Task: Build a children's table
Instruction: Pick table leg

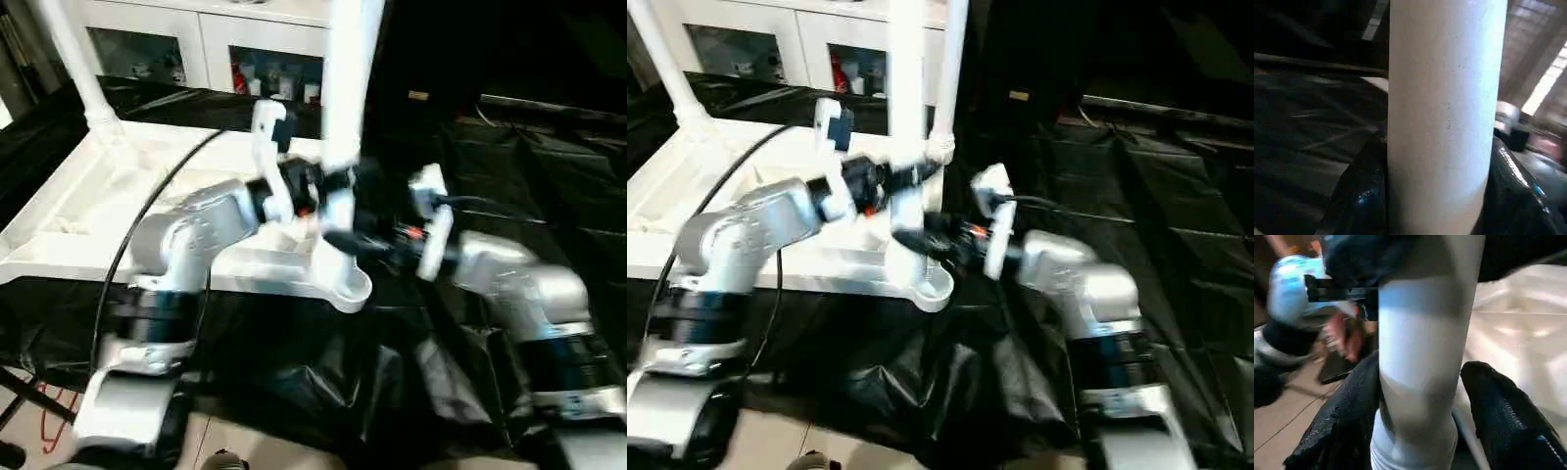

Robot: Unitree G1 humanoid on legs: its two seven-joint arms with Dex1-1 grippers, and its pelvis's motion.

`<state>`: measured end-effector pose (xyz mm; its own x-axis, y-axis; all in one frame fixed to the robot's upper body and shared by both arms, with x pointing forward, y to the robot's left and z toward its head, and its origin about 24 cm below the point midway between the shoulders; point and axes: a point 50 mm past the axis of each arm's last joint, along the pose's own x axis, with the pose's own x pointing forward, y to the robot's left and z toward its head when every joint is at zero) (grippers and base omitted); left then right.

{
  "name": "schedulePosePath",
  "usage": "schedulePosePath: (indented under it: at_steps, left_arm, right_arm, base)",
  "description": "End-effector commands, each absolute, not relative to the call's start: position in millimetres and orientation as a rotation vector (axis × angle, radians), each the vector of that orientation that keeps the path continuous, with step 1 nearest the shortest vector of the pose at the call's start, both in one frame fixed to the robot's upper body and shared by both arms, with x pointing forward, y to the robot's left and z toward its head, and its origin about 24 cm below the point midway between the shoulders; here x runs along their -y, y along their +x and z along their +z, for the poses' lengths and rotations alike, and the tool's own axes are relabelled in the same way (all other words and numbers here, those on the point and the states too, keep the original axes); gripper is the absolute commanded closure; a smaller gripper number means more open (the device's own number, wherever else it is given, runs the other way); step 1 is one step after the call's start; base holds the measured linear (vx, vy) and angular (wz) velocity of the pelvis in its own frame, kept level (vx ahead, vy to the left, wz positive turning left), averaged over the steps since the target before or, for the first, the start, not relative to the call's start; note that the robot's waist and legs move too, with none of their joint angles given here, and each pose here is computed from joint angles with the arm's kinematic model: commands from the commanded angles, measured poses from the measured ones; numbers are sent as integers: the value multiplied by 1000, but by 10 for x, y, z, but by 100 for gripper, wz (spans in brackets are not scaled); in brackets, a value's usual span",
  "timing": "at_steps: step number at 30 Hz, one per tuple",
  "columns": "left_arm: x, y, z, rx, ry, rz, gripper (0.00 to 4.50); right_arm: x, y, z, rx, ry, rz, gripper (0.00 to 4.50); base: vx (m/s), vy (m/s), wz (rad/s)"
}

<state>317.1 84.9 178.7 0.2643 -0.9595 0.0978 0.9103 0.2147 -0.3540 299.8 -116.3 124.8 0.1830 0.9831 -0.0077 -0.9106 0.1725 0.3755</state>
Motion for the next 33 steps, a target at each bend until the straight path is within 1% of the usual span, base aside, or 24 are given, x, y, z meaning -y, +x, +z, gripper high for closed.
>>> schedulePosePath:
  at_steps: [1, 3, 5, 6, 9, 11, 12, 15, 21, 25, 26, 27, 28, 31, 32, 33]
  left_arm:
    - [-768, 3065, 1867, -131, -384, -1432, 254]
    - [-758, 3040, 1895, -117, -402, -1476, 254]
    - [-753, 3040, 1911, -106, -418, -1483, 254]
    - [-753, 3044, 1928, -94, -437, -1484, 254]
    - [-763, 3052, 1938, -83, -440, -1480, 254]
    - [-767, 3051, 1938, -82, -443, -1480, 254]
    - [-768, 3051, 1939, -81, -446, -1479, 254]
    - [-770, 3050, 1940, -79, -449, -1481, 254]
    - [-770, 3055, 1936, -76, -452, -1472, 255]
    - [-785, 3151, 1949, -50, -506, -1370, 255]
    - [-785, 3151, 1949, -50, -506, -1370, 255]
    - [-785, 3151, 1949, -50, -506, -1370, 199]
    - [-794, 3169, 1952, -33, -486, -1341, 185]
    - [-810, 3250, 1919, -31, -451, -1214, 185]
    - [-809, 3265, 1904, -41, -445, -1175, 185]
    - [-809, 3267, 1902, -42, -445, -1170, 185]
  right_arm:
    - [1191, 2999, 1283, -277, 299, 1375, 162]
    - [1183, 2969, 1287, -296, 300, 1418, 162]
    - [1167, 2958, 1282, -305, 303, 1431, 162]
    - [1149, 2955, 1277, -311, 309, 1437, 192]
    - [1119, 2951, 1263, -324, 322, 1446, 205]
    - [1111, 2950, 1258, -327, 324, 1449, 233]
    - [1107, 2948, 1254, -327, 328, 1449, 233]
    - [1104, 2947, 1249, -326, 335, 1449, 252]
    - [1100, 2953, 1249, -318, 351, 1437, 257]
    - [1083, 2968, 1265, -292, 365, 1410, 258]
    - [1083, 2968, 1265, -292, 365, 1410, 258]
    - [1083, 2968, 1265, -292, 365, 1410, 259]
    - [1073, 2974, 1271, -283, 365, 1399, 259]
    - [1050, 3023, 1290, -244, 349, 1339, 259]
    - [1035, 3060, 1287, -233, 306, 1292, 259]
    - [1033, 3063, 1287, -232, 301, 1287, 259]
  base:
    - [0, 0, 0]
    - [0, 0, 0]
    - [0, 0, 0]
    - [0, 0, 0]
    - [0, 0, 0]
    - [0, 0, 0]
    - [0, 0, 0]
    - [0, 0, 0]
    - [0, 0, 0]
    - [0, 0, 0]
    - [0, 0, 0]
    - [0, 0, 0]
    - [0, 0, 0]
    - [0, 0, 0]
    - [0, 0, 0]
    - [0, 0, 0]
